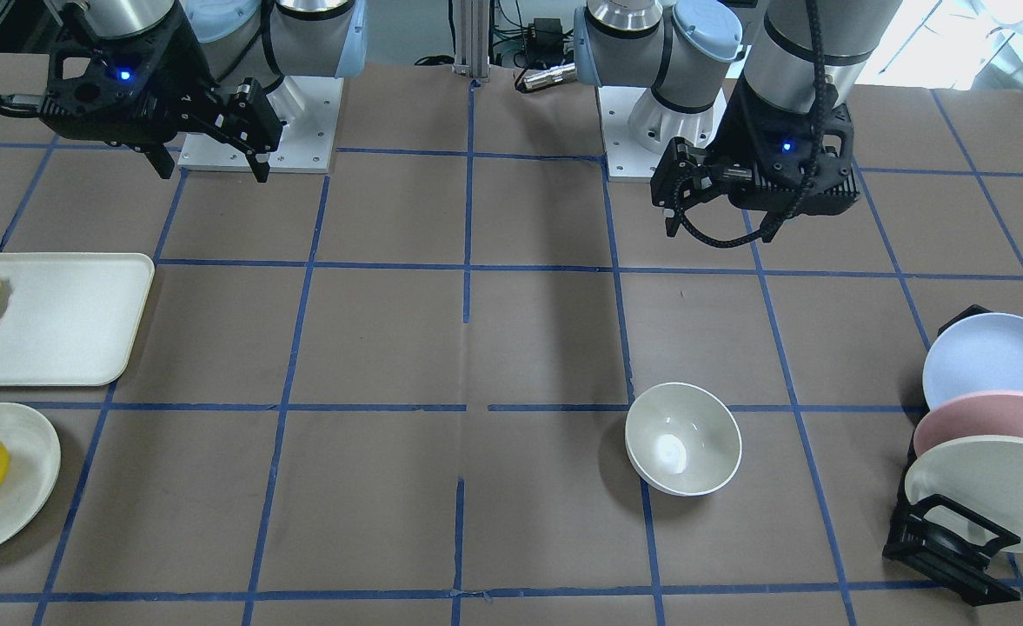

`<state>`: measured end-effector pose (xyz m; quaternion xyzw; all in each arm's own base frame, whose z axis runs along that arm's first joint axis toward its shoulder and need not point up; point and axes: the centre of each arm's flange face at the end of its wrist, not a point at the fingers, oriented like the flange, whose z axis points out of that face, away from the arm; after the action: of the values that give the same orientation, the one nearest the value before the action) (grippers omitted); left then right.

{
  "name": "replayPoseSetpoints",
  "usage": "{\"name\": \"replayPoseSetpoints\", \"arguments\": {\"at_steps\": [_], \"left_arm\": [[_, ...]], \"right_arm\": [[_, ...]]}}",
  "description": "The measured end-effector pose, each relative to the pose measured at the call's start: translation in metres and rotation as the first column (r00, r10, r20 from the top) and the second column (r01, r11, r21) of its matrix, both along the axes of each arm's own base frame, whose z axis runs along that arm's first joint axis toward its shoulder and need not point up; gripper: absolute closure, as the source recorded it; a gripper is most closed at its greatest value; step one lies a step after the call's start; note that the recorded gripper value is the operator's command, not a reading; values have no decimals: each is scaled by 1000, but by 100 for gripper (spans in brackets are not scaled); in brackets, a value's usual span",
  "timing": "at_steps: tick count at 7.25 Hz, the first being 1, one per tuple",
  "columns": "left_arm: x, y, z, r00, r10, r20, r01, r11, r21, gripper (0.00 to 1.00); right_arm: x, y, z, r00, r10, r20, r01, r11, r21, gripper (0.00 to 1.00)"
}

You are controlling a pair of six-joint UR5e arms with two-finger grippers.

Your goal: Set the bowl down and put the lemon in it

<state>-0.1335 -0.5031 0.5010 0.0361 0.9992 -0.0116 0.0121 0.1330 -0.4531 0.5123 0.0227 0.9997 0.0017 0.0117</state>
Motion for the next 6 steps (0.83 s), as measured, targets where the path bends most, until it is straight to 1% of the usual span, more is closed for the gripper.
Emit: {"name": "replayPoseSetpoints", "arguments": {"at_steps": [2,3,4,6], "left_arm": [[1,-1,-3,1000,1,0,-1,1000,5,0],[7,-7,-9,1000,-2,-1,2,1000,8,0],[22,-24,-21,1000,-4,-6,4,1000,4,0],[68,-75,-72,1000,12,-17,-12,1000,8,0]], "right_arm": [[0,0,-1,1000,1,0,-1,1000,2,0],[0,0,-1,1000,2,-1,-2,1000,3,0],[0,-1,-4,1000,2,-2,-2,1000,9,0],[-10,-4,-19,1000,-9,-22,10,1000,30,0]]}}
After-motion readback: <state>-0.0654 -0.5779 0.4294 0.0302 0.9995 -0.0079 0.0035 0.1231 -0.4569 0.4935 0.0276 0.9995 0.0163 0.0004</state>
